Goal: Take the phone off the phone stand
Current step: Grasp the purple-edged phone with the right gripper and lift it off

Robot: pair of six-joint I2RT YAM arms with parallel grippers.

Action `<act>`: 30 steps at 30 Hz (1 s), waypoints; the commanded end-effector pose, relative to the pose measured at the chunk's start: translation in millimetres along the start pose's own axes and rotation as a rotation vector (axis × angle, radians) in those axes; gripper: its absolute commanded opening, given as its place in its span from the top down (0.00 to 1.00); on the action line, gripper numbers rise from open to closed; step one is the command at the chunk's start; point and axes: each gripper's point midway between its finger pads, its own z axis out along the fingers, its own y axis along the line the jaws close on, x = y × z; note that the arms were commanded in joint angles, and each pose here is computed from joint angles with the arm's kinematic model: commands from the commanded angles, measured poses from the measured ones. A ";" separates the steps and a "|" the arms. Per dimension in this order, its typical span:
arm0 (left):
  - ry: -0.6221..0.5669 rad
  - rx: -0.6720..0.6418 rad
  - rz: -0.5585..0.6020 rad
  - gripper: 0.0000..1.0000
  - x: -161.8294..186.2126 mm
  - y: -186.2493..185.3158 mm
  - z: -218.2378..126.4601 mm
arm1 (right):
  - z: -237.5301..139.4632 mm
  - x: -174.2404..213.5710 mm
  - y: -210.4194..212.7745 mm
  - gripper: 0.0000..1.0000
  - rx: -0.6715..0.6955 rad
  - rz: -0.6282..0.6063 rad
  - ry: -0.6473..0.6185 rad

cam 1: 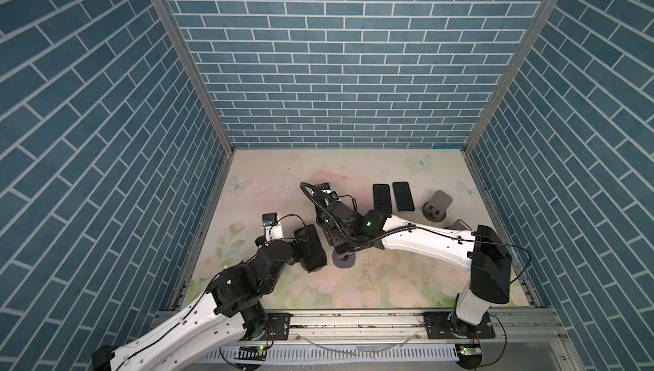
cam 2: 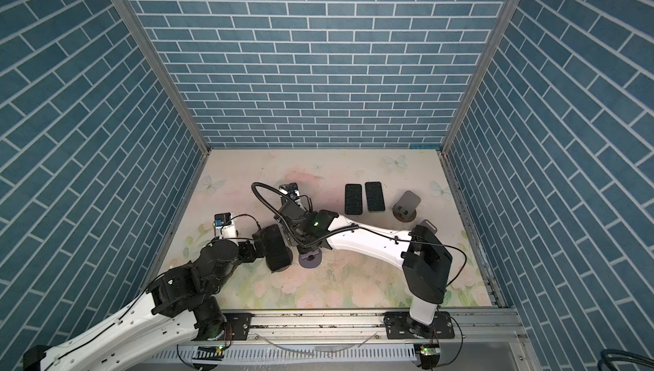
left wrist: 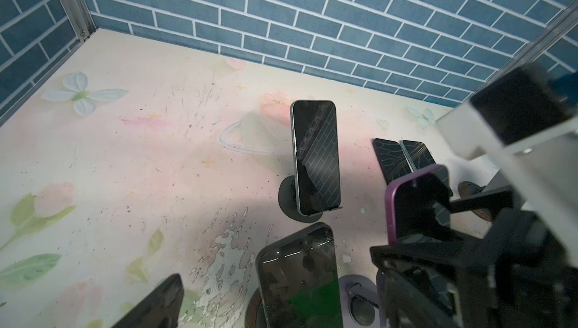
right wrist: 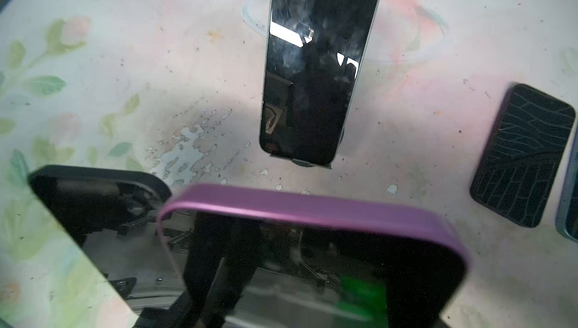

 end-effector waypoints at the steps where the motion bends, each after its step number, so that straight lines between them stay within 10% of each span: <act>1: -0.008 0.094 0.031 0.00 -12.0 -23.1 -1.2 | -36.2 -38.4 -8.5 0.35 -0.024 0.053 -0.124; 30: 0.150 0.292 0.150 0.00 1.1 -107.8 36.6 | -30.3 72.9 -207.8 0.35 0.266 0.419 0.044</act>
